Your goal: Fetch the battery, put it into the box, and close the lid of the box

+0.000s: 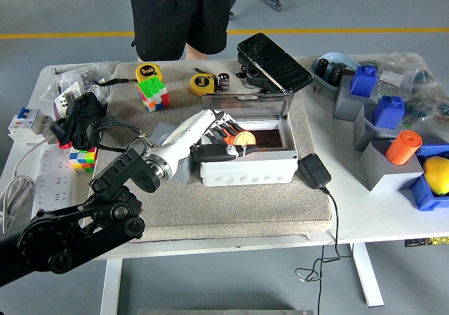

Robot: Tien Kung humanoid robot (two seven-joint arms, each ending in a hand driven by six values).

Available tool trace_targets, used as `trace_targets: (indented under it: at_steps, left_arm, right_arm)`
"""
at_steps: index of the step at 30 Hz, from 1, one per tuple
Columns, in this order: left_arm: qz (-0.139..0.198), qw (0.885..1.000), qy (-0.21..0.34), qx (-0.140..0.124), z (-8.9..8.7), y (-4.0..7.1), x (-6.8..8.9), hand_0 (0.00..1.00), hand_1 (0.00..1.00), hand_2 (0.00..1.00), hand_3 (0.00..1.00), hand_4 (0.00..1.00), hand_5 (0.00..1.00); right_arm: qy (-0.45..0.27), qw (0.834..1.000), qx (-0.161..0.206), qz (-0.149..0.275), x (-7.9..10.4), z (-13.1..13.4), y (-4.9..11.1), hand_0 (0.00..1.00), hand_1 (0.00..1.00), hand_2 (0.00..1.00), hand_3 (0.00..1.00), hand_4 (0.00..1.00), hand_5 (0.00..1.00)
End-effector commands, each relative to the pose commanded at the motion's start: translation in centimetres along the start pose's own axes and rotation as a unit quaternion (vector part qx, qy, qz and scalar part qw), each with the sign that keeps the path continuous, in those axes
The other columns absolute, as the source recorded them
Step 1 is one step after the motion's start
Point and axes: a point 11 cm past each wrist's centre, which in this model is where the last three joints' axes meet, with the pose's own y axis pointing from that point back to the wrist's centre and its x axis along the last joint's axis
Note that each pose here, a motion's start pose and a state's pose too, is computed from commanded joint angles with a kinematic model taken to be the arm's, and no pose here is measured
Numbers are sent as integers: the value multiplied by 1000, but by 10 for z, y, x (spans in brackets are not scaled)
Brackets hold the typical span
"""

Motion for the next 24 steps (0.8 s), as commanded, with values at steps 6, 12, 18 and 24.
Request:
trace_targets:
  at_steps: [6, 12, 18, 24]
  left_arm:
    - [-38, 997, 72, -12, 18, -16, -12, 403, 613, 598, 599, 998, 610]
    - [-60, 979, 192, -34, 44, -34, -20, 425, 618, 614, 613, 998, 611]
    - [-6, 977, 196, -84, 61, -33, 4, 415, 626, 613, 618, 998, 608]
    - [69, 975, 160, -137, 71, -30, 42, 659, 698, 662, 692, 998, 610]
  right_arm:
    - [5, 1000, -2, -1, 0, 2, 0, 574, 643, 668, 587, 951, 482]
    - [7, 1000, 1, -3, -2, -1, 0, 574, 643, 668, 586, 951, 481]
    - [1, 1000, -3, -1, -1, 3, 0, 575, 644, 668, 587, 950, 481]
    - [-1, 1000, -4, -2, -2, 5, 0, 574, 643, 668, 586, 951, 482]
